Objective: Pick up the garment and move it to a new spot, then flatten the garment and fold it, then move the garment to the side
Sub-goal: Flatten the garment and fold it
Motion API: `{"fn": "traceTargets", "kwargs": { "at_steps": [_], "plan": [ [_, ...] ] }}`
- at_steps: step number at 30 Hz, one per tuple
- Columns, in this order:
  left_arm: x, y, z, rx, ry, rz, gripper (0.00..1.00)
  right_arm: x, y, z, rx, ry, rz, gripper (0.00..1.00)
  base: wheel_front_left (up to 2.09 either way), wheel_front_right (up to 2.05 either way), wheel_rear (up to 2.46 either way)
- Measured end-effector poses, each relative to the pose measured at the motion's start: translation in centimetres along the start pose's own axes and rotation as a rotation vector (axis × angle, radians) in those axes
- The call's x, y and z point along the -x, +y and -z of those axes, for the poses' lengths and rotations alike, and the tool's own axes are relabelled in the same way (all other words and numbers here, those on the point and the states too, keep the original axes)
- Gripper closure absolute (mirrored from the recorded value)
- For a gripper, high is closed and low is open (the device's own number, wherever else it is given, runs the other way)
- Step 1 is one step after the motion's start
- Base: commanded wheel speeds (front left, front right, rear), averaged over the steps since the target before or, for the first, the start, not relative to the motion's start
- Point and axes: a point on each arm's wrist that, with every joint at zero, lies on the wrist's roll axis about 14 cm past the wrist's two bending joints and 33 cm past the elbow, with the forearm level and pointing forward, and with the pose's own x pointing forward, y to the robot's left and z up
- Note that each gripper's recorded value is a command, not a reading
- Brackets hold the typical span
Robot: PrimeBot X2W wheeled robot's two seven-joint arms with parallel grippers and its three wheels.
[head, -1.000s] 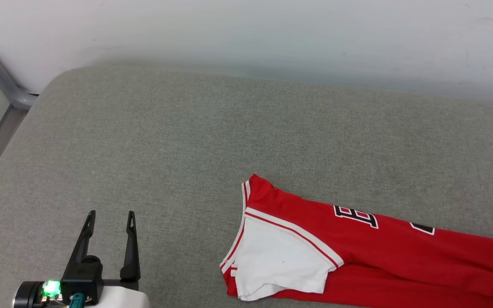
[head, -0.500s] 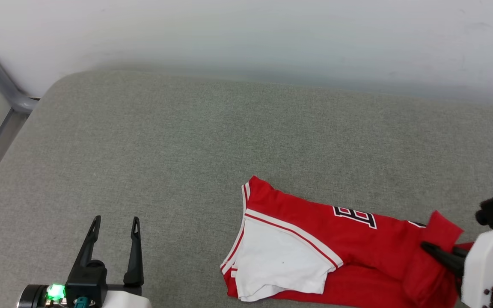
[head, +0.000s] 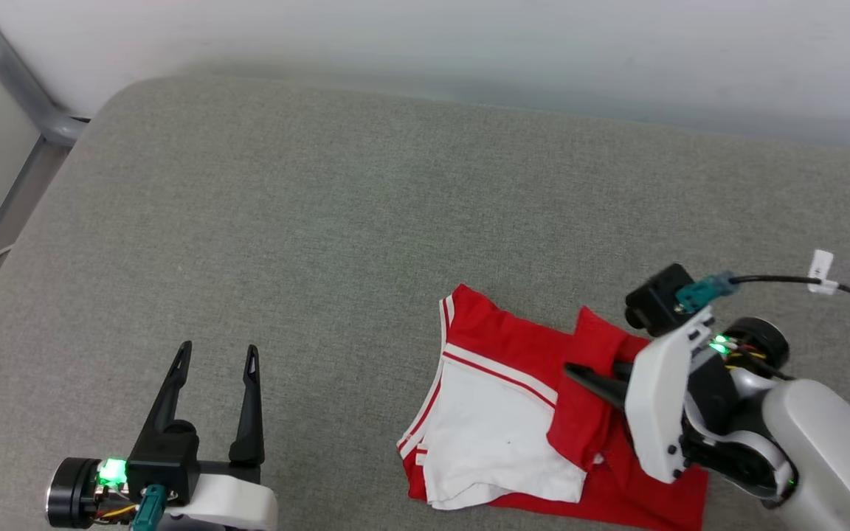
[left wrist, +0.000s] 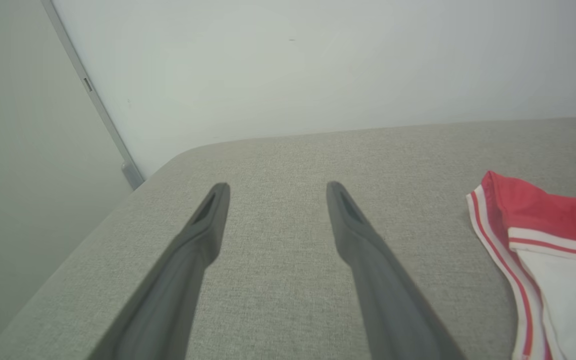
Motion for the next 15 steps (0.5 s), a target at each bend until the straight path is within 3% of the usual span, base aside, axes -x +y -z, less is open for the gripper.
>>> {"fn": "traceTargets", "kwargs": {
  "at_steps": [10, 15],
  "plan": [
    [-0.8, 0.2, 0.7, 0.0, 0.021, -0.014, 0.0, -6.6, 2.6, -1.5, 0.138, 0.048, -0.077, 1.0, 0.0, 0.0, 0.0],
    [-1.1, 0.3, 1.0, -0.003, 0.033, -0.017, 0.0, -9.0, 2.2, 0.7, 0.172, 0.154, -0.066, 1.0, 0.0, 0.0, 0.0]
  ]
}}
